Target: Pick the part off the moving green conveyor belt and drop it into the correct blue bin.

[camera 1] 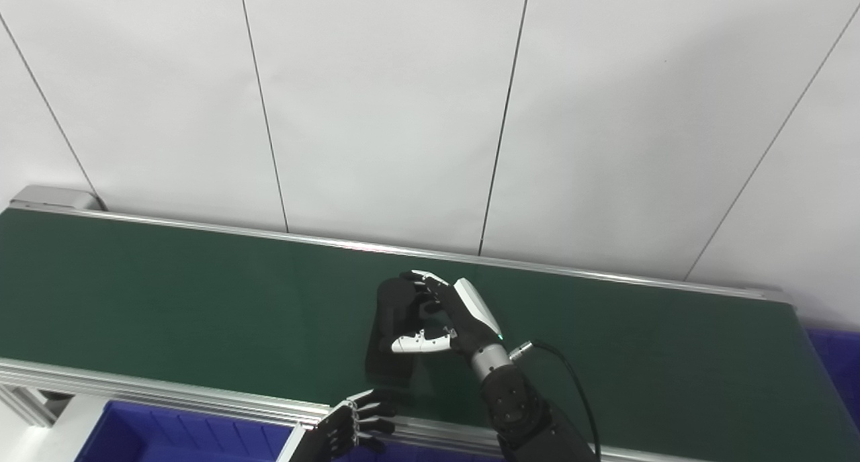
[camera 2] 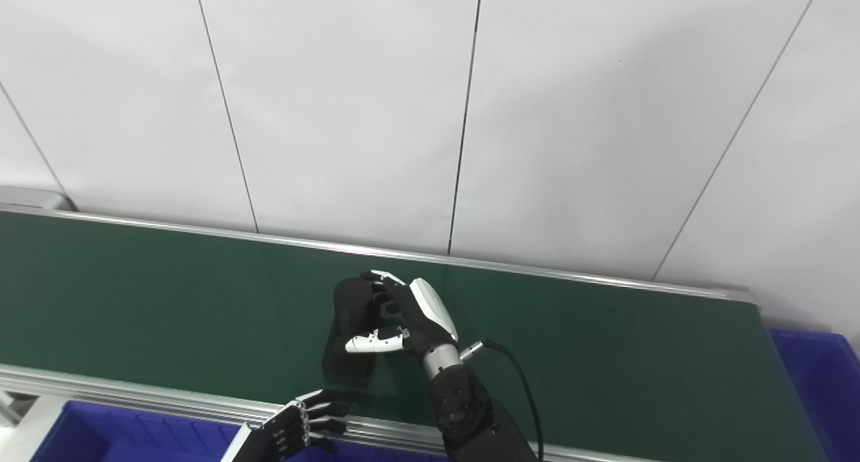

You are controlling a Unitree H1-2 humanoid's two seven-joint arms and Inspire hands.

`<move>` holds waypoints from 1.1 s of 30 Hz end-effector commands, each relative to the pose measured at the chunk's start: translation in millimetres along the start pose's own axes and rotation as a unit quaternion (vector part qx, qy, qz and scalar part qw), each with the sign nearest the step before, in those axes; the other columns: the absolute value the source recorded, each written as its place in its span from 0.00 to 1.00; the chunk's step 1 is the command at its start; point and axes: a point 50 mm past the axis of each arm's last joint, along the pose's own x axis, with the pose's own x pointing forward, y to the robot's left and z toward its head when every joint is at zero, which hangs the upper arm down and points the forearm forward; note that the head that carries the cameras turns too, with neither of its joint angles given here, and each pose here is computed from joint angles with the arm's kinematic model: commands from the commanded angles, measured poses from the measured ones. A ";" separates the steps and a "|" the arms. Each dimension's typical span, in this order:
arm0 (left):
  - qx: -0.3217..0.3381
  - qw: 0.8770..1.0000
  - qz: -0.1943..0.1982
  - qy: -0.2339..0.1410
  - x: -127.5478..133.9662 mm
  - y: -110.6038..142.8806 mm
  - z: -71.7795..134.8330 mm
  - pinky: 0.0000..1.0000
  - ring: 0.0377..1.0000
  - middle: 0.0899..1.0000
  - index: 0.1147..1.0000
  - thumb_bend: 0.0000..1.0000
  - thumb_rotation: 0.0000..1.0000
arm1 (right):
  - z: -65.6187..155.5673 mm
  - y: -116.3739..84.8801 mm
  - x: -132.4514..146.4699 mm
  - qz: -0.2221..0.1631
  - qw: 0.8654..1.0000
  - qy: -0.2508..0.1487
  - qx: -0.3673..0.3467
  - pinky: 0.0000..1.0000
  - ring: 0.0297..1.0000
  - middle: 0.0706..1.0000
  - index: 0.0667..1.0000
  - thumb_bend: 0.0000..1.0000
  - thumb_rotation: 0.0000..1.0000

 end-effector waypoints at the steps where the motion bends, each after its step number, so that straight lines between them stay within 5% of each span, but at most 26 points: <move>1: 0.000 1.000 0.003 -0.025 3.6 -2.1 11.0 0.57 0.68 0.73 0.79 0.81 0.55 | 32.7 -6.1 13.4 -0.027 0.997 -0.066 -0.001 0.64 0.70 0.72 0.77 0.76 0.08; 11: -0.001 1.000 0.004 -0.028 3.2 0.4 12.8 0.57 0.68 0.73 0.78 0.80 0.53 | 29.6 -8.9 10.0 -0.071 0.995 -0.070 -0.001 0.54 0.60 0.64 0.67 0.77 0.00; 13: -0.003 1.000 0.003 -0.027 2.7 1.1 13.3 0.57 0.68 0.73 0.78 0.80 0.52 | 30.4 -9.2 9.4 -0.081 0.994 -0.075 0.008 0.50 0.49 0.61 0.63 0.58 0.00; 17: -0.001 1.000 0.002 -0.028 2.3 1.7 15.2 0.57 0.67 0.73 0.78 0.79 0.52 | 30.9 -10.2 7.1 -0.102 0.990 -0.094 0.040 0.37 0.45 0.49 0.52 0.50 0.00; 33: 0.004 1.000 0.005 -0.030 3.1 2.1 17.6 0.55 0.65 0.72 0.76 0.79 0.54 | 33.0 -15.6 4.7 -0.130 0.985 -0.108 0.046 0.36 0.42 0.48 0.45 0.50 0.00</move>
